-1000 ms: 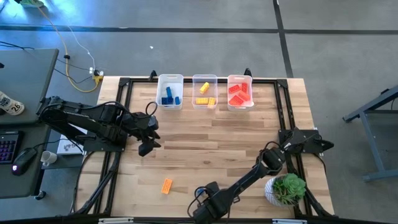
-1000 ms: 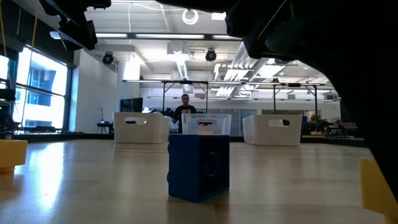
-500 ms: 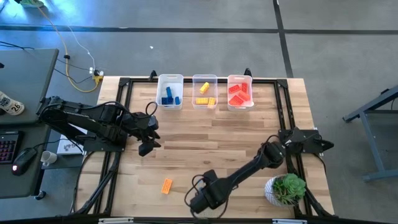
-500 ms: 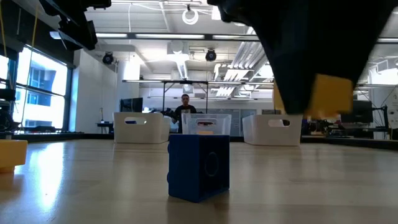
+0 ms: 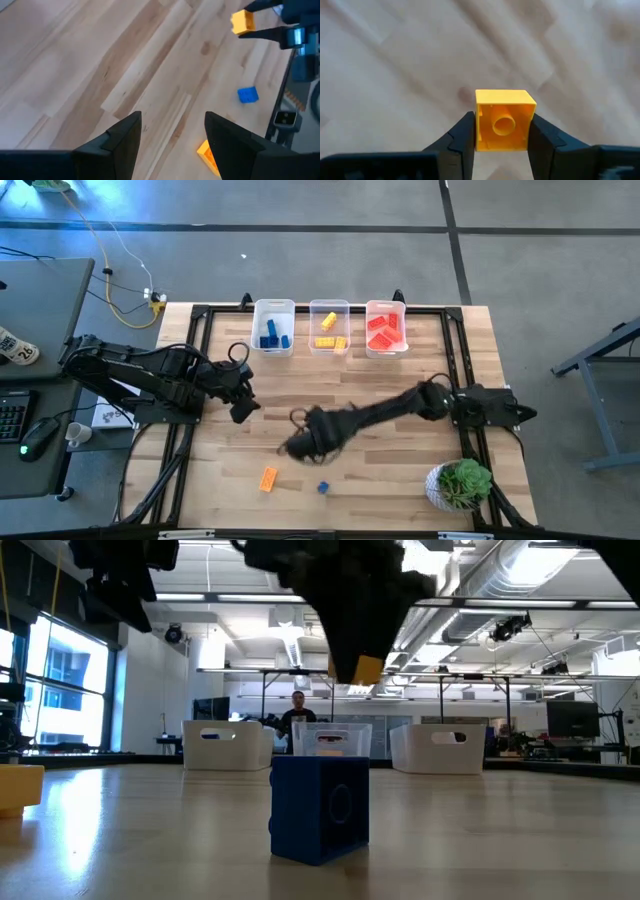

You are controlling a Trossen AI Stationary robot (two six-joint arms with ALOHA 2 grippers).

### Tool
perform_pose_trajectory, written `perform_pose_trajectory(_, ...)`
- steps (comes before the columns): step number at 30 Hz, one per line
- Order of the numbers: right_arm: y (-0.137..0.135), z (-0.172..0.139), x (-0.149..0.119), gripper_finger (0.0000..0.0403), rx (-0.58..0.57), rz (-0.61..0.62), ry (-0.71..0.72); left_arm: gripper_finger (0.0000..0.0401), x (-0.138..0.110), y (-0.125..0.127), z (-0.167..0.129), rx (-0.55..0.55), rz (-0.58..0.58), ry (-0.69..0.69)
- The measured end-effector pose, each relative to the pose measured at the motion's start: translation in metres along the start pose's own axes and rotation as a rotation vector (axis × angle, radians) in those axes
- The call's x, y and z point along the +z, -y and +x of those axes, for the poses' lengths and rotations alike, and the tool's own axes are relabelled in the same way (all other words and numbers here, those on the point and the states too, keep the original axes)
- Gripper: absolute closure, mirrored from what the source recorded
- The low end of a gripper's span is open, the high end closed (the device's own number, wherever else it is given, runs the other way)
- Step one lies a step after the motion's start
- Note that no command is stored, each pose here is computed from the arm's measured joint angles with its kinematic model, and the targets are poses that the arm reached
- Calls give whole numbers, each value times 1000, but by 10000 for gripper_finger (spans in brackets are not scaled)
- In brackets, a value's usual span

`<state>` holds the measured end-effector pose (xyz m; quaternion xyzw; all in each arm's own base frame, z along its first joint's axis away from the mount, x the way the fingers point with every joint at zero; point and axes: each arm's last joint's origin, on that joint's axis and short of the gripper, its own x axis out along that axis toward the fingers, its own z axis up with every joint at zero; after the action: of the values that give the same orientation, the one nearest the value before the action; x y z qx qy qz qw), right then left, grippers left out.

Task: Sort & place blocks by color
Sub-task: Put the yellow game piece into the transparent bin

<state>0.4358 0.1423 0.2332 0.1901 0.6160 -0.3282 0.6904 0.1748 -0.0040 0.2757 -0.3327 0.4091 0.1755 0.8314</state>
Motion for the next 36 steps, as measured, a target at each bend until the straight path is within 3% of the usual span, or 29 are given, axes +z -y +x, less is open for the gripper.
perform_pose_trajectory(13, 68, 13, 89, 293, -108, -314, 53, 197, -11, -5, -1, 123, -192, -19)
perform_pose_trajectory(24, 132, 19, 146, 291, -143, -349, 70, 197, -30, 6, -2, 172, -309, -9)
perform_pose_trajectory(36, 198, 33, 194, 289, -66, -345, 76, 197, -55, 29, 26, 266, -388, -67)
